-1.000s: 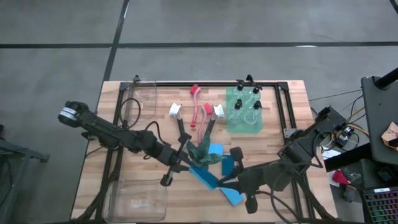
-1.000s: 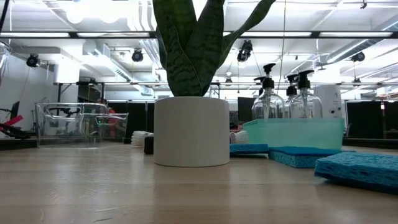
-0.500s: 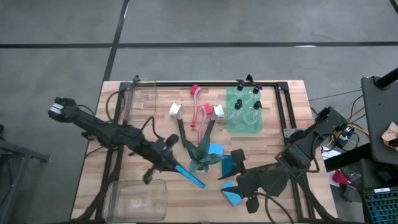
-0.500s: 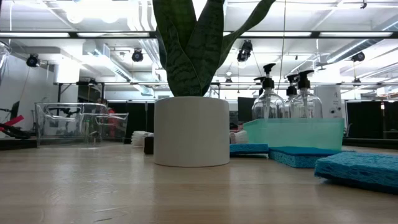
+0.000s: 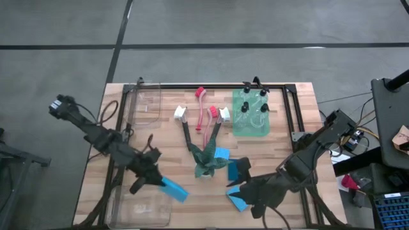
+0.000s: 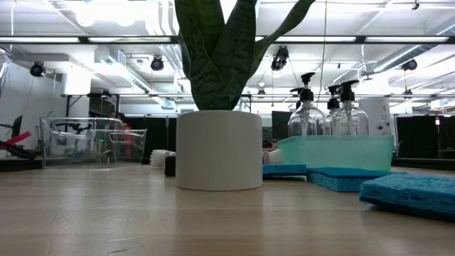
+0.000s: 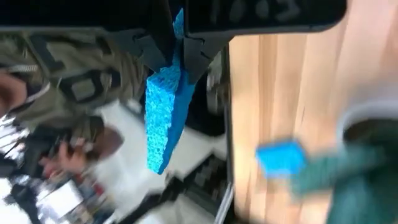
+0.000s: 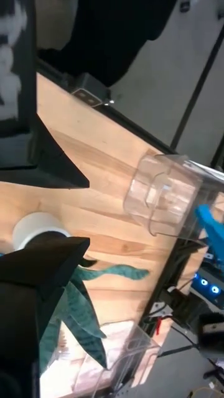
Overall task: Pick & Place Kitchen Sink Supplies
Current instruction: Put the blue sponge into the bottom transparent bin
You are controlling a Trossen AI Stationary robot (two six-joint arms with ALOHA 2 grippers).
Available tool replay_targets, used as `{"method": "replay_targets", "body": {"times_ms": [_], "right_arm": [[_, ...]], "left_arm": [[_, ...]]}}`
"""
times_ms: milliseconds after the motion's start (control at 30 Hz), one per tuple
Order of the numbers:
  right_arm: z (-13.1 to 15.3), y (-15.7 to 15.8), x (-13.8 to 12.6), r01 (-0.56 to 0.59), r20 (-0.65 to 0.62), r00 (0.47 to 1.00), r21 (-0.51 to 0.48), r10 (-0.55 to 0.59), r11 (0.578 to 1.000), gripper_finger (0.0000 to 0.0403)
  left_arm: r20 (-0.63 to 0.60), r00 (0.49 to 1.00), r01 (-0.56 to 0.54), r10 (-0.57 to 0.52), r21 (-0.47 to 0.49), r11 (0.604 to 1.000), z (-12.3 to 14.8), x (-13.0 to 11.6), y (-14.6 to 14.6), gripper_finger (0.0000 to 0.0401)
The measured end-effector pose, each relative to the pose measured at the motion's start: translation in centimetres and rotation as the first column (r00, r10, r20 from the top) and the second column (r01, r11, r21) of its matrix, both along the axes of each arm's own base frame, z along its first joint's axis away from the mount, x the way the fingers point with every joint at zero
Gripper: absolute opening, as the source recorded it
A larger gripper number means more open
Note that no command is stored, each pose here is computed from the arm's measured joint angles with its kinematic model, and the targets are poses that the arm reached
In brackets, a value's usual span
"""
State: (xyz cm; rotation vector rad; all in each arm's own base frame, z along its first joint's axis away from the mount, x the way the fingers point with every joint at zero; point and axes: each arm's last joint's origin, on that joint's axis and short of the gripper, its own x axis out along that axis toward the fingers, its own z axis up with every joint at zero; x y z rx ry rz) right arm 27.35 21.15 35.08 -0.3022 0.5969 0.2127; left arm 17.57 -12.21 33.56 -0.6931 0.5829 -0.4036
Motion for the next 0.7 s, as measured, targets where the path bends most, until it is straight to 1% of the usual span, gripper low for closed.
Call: {"method": "replay_targets", "body": {"times_ms": [67,133,233,367,467,600,633,700], "right_arm": [[-0.5,0.0,0.0,0.0,-0.011,1.0,-0.01,0.0,1.0,0.0122],[-1.1,-0.1,0.0,-0.002,-0.024,1.0,-0.024,0.002,1.0,0.0117],[-1.9,-0.1,-0.1,-0.002,-0.044,0.999,-0.039,0.0,0.999,0.011],[-2.5,-0.2,-0.2,0.01,-0.069,0.998,-0.04,-0.012,0.999,0.0102],[-2.6,-0.2,-0.4,0.022,-0.086,0.996,-0.036,-0.025,0.999,0.0096],[-2.8,-0.3,-0.6,0.04,-0.115,0.992,-0.03,-0.043,0.999,0.0088],[-2.9,-0.3,-0.7,0.046,-0.125,0.991,-0.032,-0.05,0.998,0.0086],[-3.0,-0.3,-0.8,0.059,-0.139,0.988,-0.027,-0.062,0.998,0.0082]], "left_arm": [[-0.092,0.996,0.013,-0.014,-0.01,1.0,-0.6,-0.8,-0.6,0.001],[-0.204,0.979,0.004,-0.012,-0.039,0.999,-1.2,-1.5,-1.0,0.0009],[-0.33,0.944,-0.015,-0.02,-0.102,0.995,-1.7,-2.8,-2.0,0.0007],[-0.485,0.875,-0.086,0.0,-0.154,0.984,-2.6,-4.1,-3.4,0.001],[-0.578,0.815,-0.128,0.025,-0.137,0.982,-3.5,-4.6,-4.2,0.0011],[-0.697,0.711,-0.193,0.094,-0.065,0.979,-5.2,-5.0,-4.9,0.0009],[-0.713,0.694,-0.195,0.097,-0.057,0.979,-5.5,-5.0,-5.2,0.0009],[-0.727,0.678,-0.192,0.109,-0.032,0.981,-6.1,-4.8,-5.7,0.001]]}}
